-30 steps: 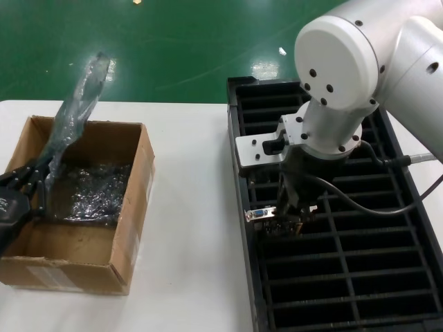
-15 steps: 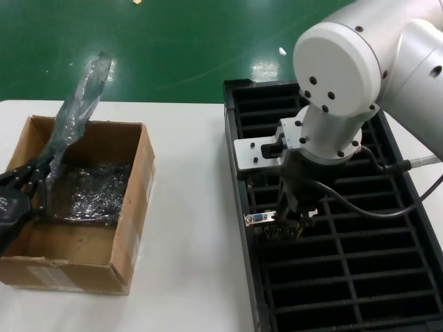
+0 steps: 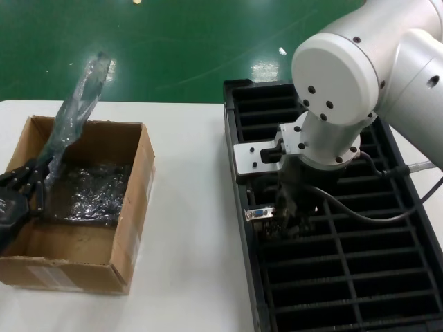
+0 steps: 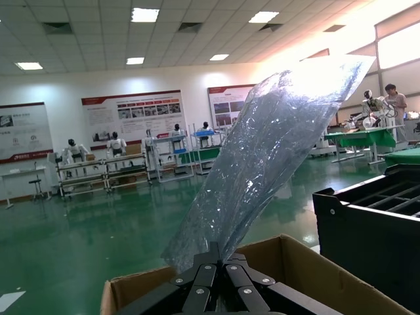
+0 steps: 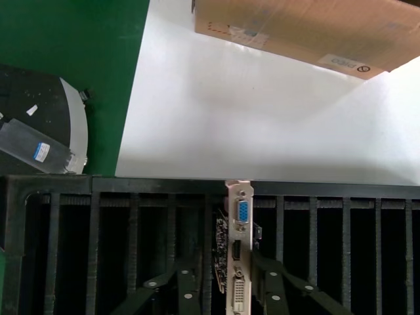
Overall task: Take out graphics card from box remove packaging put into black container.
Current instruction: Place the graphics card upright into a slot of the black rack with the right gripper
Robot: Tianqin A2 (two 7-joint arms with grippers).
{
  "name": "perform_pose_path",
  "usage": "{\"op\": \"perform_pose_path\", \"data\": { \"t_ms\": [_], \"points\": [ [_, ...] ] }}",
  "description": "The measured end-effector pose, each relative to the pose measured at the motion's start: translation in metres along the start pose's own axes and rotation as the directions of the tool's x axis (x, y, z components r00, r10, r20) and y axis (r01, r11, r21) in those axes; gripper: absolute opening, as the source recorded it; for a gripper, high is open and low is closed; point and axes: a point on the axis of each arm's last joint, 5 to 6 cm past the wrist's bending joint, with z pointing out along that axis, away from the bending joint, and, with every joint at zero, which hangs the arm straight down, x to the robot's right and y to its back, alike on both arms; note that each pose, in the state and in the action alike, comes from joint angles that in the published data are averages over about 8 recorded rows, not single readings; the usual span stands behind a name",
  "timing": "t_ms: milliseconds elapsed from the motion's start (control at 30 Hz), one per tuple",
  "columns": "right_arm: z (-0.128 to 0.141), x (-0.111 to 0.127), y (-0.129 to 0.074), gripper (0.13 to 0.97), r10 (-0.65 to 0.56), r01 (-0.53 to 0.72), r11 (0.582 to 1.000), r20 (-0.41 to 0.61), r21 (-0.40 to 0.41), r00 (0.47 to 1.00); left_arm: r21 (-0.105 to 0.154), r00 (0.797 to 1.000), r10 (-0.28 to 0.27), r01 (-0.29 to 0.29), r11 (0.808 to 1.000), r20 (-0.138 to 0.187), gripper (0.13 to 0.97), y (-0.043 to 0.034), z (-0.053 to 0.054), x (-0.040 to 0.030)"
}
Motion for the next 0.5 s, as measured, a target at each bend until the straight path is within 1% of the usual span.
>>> {"op": "perform_pose_path", "data": {
  "t_ms": [133,500],
  "points": [
    [0.0001,0.0005,-0.0013,0.323,0.001,-0.001,1.0,-0.005,0.006,1.0,-0.001,1.0,0.0,0.0,1.0,0.002,0.139,0.0001,-0.0014,-0.0008],
    [0.0028,-0.0004,-0.0046,0.303,0.005,-0.005,1.0,0.005,0.031,1.0,-0.006,1.0,0.0,0.0,1.0,0.012,0.139,0.0006,-0.0053,-0.0029]
  ]
}}
